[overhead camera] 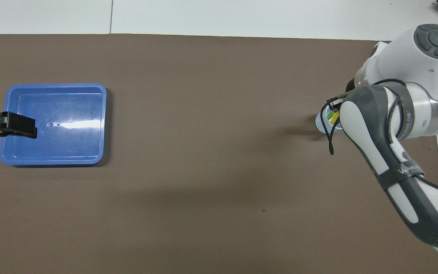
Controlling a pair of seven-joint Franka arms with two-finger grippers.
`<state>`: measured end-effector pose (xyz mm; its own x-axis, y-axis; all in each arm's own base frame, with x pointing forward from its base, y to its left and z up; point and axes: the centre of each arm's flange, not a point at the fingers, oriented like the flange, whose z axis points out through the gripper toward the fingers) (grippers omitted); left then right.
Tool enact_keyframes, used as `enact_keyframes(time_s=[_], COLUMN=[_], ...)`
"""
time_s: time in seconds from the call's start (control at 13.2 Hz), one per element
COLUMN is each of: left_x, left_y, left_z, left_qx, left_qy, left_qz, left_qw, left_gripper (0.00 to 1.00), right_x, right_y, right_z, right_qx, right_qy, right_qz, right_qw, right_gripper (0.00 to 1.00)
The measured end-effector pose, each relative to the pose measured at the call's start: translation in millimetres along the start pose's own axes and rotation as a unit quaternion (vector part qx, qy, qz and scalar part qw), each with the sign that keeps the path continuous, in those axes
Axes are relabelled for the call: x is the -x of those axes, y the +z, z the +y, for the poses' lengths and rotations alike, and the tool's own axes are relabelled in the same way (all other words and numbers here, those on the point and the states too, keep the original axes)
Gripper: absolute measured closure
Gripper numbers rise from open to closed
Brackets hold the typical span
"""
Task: Right arm passes pens to left for tray arrangement
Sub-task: 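Grasp the yellow pen with the right gripper and lift it out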
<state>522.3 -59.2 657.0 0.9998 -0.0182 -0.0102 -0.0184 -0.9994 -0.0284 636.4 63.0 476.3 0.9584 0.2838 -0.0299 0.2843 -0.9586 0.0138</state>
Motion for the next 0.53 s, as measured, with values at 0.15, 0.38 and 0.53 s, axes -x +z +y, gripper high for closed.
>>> enact_keyframes(time_s=[0.15,0.38,0.53], left_x=[0.6,5.2,8.0], left_y=[2.3,15.7,17.9], left_z=[0.5,0.5,-0.6], left_qx=[0.0,-0.004,-0.001], left_qy=[0.0,-0.001,-0.008], left_qz=[-0.003,-0.008,-0.005], left_qw=[1.0,1.0,1.0], left_gripper=[0.0,0.0,0.0], right_x=[5.0,13.9,19.7], right_y=[-19.6,-47.0,-62.9], right_z=[-4.2,-15.2,-24.9], right_qx=[0.0,0.012,0.028], right_qy=[-0.003,-0.015,-0.026], right_qz=[0.0,0.003,0.007], right_qw=[1.0,1.0,0.999], right_gripper=[0.82,0.82,0.82])
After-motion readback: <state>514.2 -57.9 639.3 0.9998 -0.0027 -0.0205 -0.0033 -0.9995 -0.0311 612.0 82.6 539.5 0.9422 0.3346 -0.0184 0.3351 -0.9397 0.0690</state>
